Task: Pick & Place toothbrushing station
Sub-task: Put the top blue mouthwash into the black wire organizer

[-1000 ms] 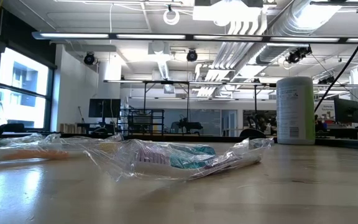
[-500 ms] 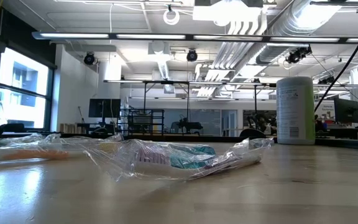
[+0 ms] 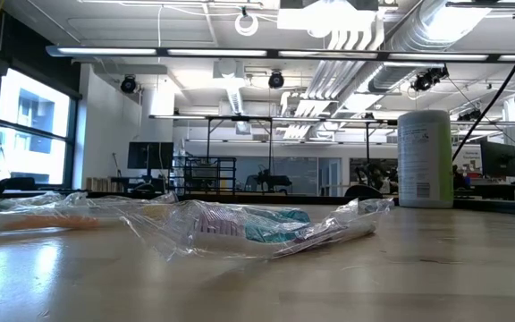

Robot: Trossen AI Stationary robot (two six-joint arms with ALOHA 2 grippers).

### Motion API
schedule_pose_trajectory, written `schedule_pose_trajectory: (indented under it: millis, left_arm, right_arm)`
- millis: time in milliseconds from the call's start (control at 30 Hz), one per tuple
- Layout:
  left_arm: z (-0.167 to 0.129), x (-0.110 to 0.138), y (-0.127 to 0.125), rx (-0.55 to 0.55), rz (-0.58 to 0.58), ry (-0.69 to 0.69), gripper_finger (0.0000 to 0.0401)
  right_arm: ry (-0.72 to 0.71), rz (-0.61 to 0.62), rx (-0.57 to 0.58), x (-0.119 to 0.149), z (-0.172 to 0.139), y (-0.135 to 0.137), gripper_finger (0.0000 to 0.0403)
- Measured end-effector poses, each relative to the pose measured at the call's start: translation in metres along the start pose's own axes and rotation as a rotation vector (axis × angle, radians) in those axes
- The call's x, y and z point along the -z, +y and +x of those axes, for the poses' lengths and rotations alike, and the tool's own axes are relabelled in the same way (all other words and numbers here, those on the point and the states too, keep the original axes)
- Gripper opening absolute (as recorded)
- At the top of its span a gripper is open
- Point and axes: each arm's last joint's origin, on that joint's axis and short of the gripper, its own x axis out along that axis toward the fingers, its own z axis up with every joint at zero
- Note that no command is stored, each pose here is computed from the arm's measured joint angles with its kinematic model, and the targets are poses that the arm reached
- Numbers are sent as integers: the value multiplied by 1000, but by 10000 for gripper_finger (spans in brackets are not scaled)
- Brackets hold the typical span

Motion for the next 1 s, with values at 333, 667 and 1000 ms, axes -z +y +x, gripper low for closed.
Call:
schedule_pose_trajectory:
  millis: [333, 667, 1000]
  left_arm:
    - [15, 7, -2, 45, -6, 44, 153]
    - [19, 7, -1, 32, -2, 38, 148]
    - [18, 6, -1, 28, 24, 35, 92]
  right_arm:
    - [22, 0, -5, 2, 0, 1, 68]
    - [24, 1, -1, 2, 0, 0, 68]
    - [25, 0, -1, 3, 0, 0, 68]
